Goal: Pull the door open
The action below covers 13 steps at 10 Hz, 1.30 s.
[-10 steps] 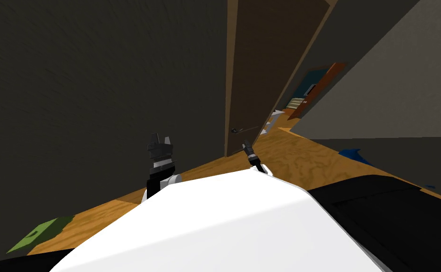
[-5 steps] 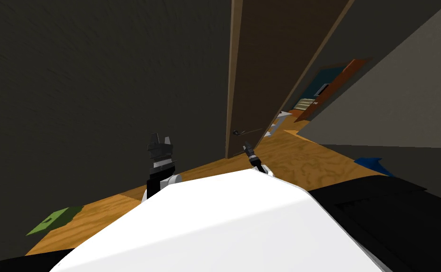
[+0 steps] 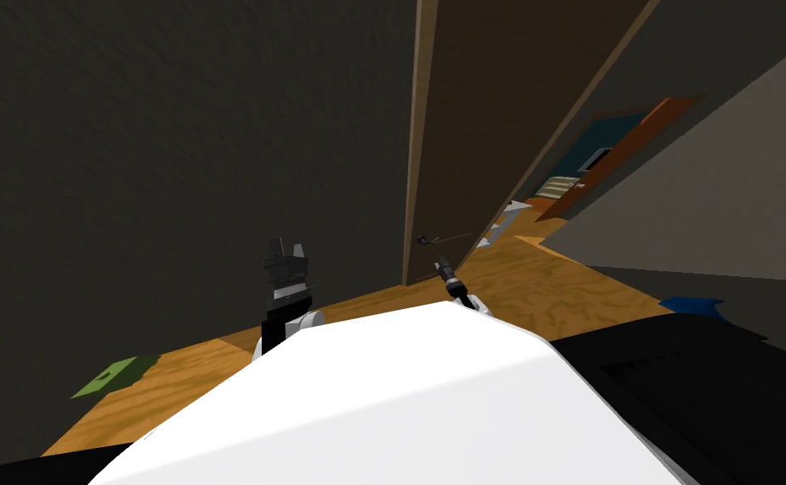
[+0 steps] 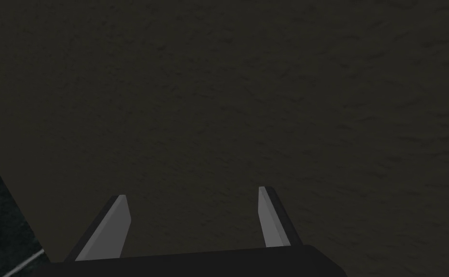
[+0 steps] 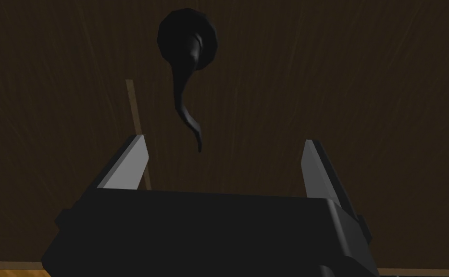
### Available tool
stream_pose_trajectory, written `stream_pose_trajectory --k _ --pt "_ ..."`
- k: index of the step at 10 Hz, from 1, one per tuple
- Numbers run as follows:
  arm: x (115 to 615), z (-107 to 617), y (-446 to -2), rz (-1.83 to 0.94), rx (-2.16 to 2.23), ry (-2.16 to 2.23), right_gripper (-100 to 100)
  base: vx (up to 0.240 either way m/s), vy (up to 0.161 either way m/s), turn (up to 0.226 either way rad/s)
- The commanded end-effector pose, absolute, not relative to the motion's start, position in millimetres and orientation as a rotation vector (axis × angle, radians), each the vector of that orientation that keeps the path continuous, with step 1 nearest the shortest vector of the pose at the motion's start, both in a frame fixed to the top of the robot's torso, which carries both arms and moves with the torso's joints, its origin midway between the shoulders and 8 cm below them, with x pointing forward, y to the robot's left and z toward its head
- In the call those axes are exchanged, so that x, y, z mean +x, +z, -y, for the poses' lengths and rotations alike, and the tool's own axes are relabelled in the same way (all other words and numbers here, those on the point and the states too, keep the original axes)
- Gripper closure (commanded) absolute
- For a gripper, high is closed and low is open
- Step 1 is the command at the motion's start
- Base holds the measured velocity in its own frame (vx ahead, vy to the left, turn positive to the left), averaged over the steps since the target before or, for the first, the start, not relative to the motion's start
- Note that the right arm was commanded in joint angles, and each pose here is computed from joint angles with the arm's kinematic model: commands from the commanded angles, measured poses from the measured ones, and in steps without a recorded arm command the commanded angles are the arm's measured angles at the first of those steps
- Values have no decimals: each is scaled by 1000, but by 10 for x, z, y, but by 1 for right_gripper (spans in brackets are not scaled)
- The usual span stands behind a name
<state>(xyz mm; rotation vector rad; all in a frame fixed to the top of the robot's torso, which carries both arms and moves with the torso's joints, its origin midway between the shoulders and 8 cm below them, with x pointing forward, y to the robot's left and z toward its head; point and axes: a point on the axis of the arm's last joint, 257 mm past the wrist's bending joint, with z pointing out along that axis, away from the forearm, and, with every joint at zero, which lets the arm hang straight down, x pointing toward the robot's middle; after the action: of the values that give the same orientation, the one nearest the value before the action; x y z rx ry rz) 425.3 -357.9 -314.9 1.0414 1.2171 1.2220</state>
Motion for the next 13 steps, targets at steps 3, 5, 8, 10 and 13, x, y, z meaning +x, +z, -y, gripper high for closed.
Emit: stream_pose_trajectory --k 3,5,8,10,13 --pt "4239 3673 -3307 -1244 1067 1201 -100 78 -63 76" --pt "4228 3723 -3384 -1258 1081 1190 -100 71 -78 80" --pt "4201 3823 -3529 -1282 1108 1168 -100 72 -77 84" --pt "4166 3987 -3523 -1260 1119 1150 -100 72 -8 117" --pt "4093 4247 -3540 -1230 1143 1117 -100 174 19 179"
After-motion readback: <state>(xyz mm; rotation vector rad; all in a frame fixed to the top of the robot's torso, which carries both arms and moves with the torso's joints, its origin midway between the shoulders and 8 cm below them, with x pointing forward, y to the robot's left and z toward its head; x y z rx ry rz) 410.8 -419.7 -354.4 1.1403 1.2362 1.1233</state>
